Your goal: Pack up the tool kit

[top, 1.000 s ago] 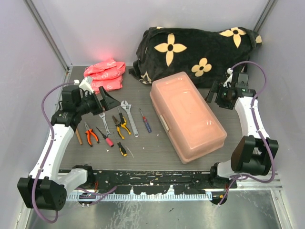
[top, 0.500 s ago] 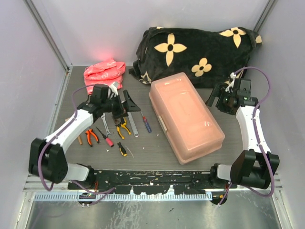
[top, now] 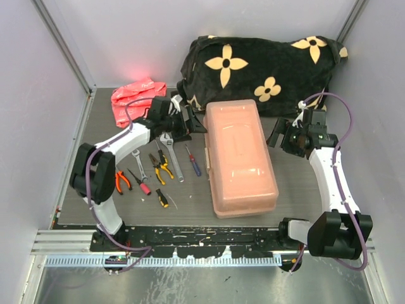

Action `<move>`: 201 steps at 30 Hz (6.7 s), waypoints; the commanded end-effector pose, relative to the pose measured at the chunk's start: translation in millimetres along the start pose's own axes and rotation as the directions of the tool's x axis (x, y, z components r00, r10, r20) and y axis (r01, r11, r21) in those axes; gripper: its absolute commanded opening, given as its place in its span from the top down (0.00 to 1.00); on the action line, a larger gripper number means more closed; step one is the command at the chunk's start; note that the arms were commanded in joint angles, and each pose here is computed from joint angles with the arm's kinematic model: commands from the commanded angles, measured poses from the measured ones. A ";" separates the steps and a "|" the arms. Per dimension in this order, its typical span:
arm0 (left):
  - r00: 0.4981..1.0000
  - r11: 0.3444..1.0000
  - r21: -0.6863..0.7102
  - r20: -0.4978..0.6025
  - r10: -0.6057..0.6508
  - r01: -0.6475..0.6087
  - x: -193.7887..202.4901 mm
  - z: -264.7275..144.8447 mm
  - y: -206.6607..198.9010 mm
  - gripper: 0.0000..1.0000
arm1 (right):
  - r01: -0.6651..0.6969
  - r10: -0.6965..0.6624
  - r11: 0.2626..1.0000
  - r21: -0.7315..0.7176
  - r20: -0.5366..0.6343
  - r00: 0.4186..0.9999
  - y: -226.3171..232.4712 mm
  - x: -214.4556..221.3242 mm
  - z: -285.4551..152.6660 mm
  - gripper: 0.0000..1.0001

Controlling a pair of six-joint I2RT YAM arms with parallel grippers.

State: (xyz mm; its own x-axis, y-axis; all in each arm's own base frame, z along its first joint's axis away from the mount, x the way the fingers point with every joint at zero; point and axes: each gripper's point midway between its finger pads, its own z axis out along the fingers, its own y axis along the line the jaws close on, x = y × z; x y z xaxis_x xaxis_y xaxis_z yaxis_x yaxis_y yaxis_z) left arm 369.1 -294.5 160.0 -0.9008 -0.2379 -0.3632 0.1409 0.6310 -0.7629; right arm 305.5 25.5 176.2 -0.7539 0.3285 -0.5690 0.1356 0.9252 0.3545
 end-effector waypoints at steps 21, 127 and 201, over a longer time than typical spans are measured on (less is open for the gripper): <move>0.990 0.996 0.063 0.127 0.062 -0.070 -14.1 -54.9 -42.4 0.02 | 0.038 -0.034 0.999 -0.030 0.121 0.992 34.0 -48.4 -47.0 0.06; 0.988 0.836 0.536 -0.144 -0.048 0.119 82.6 -31.6 -11.4 0.08 | 0.339 -0.314 0.898 0.280 -0.132 0.940 158.0 53.3 -24.9 0.26; 0.965 0.726 0.638 -0.221 -0.144 0.255 83.8 -0.4 -34.3 0.12 | 0.350 -0.276 0.897 0.270 -0.276 0.921 141.9 90.0 -13.2 0.34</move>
State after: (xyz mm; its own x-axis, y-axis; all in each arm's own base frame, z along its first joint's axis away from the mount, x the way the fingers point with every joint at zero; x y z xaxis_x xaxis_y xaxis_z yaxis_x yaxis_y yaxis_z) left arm 288.6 -324.8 134.3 -0.9877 -0.1514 -0.0395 0.0413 -0.0088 -0.9991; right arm 279.3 192.3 220.3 -0.8071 0.0641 -0.5870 0.0638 0.9977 0.0213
